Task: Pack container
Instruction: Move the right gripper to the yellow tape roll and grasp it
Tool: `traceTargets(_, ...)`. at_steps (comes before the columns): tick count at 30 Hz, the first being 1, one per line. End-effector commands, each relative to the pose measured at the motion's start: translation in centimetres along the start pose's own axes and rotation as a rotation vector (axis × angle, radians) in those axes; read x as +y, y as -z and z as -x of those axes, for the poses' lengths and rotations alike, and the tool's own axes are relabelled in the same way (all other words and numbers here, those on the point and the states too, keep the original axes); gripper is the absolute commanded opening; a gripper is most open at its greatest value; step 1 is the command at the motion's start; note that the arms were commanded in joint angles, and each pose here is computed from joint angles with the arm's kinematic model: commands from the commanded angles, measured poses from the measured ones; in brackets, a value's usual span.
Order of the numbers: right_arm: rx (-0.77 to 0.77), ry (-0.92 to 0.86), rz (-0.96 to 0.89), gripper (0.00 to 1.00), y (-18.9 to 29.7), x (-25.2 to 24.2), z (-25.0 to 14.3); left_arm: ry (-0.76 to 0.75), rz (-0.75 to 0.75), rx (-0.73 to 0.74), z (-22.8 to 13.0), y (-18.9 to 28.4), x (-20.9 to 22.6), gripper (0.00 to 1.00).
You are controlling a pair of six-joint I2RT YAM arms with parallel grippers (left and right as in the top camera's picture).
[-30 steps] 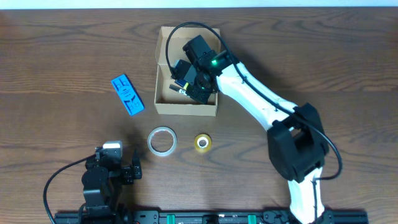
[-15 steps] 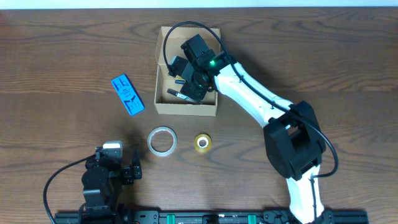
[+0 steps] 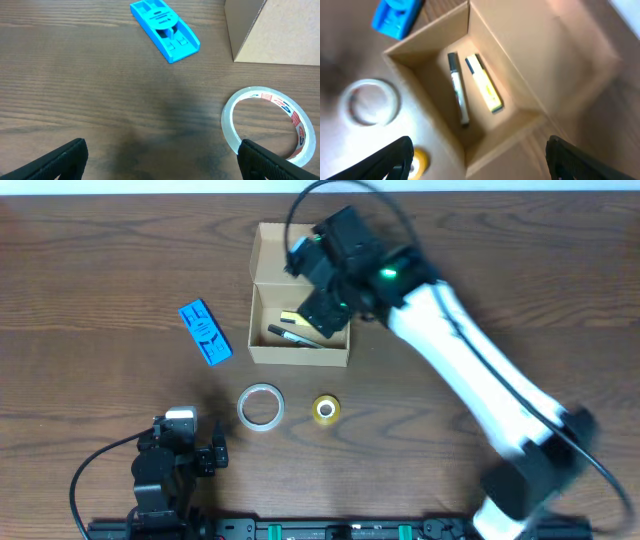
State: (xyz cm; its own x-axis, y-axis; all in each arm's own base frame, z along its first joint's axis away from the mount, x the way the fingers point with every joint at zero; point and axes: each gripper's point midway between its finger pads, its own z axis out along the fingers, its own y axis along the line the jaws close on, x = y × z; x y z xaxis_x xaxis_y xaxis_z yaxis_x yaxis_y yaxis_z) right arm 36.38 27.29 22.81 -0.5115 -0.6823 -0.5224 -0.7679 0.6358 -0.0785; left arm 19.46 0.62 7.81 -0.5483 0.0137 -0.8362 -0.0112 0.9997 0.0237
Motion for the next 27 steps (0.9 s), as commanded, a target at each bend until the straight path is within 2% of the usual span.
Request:
traceTargets(1, 0.033, -0.123, -0.039, 0.84, 2.2, 0.1, -1.9, -0.006, 0.006, 0.003, -0.2, -0.1, 0.1, 0.96)
traceTargets(5, 0.107, -0.243, -0.056, 0.84, 2.2, 0.9, -6.3, -0.006, 0.006, 0.003, -0.2, -0.1, 0.1, 0.95)
traceTargets(14, 0.118, -0.552, -0.064, 0.85, -0.4, 5.0, -14.1, -0.006, 0.006, 0.003, -0.2, -0.1, 0.1, 0.95)
traceTargets(20, 0.152, -0.687, -0.054, 0.85, -3.3, 7.9, -16.9, -0.006, 0.006, 0.003, -0.2, -0.1, 0.1, 0.95)
traceTargets(27, 0.153, -0.948, -0.159, 0.84, -5.0, 8.2, -19.1, -0.006, 0.006, 0.003, -0.2, -0.1, 0.1, 0.95)
